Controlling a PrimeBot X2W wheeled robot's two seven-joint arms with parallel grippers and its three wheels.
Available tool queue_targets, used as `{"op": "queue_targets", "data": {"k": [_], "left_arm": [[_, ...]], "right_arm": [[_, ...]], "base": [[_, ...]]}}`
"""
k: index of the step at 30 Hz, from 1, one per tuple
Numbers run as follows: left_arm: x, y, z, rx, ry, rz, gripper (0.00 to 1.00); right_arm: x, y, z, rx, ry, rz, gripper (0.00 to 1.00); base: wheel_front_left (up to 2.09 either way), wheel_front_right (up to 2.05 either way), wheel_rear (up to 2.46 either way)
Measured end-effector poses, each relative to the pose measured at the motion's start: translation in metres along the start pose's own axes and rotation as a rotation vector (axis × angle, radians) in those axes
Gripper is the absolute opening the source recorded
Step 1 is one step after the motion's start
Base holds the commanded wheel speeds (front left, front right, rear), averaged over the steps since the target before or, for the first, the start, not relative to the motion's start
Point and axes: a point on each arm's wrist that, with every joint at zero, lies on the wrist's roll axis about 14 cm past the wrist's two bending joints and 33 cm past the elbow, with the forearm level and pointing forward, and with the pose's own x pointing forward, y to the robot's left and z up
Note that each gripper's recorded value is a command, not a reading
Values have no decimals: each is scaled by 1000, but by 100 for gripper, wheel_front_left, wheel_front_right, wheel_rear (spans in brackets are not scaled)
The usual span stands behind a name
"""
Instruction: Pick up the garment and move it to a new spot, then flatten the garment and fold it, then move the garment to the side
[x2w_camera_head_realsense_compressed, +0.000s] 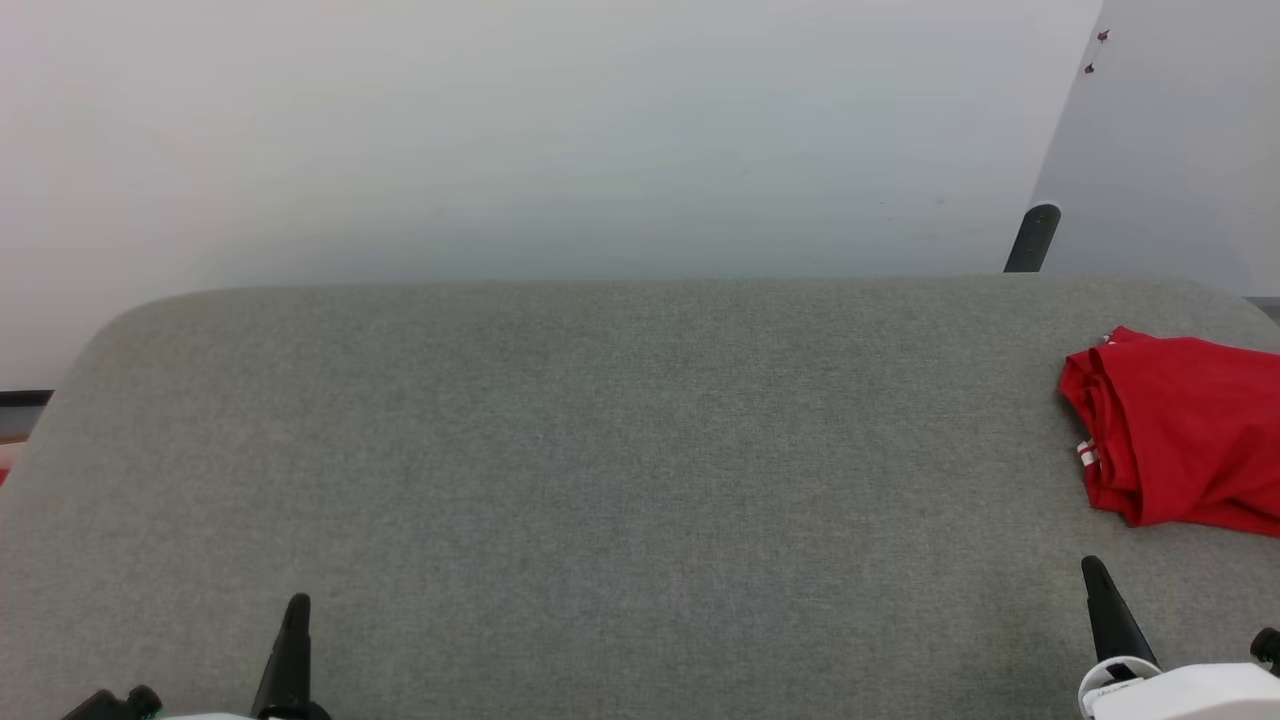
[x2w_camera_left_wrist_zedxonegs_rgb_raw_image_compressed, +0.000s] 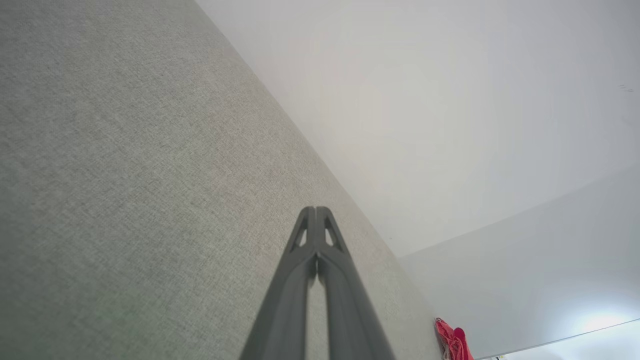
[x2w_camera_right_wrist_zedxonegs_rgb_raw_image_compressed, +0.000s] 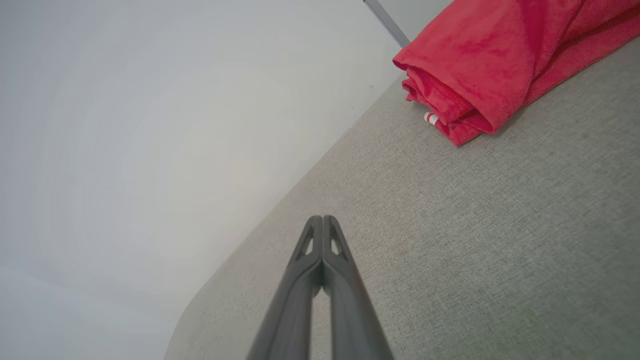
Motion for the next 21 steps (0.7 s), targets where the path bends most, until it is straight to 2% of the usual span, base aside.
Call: {"op": "queue_targets", "data": {"k": [21], "left_arm": [[14,-15,-8,-218,26,-23,0]], "right_arm": [[10,8,4,241,-1,15,0]], "base": [[0,0,0]]}}
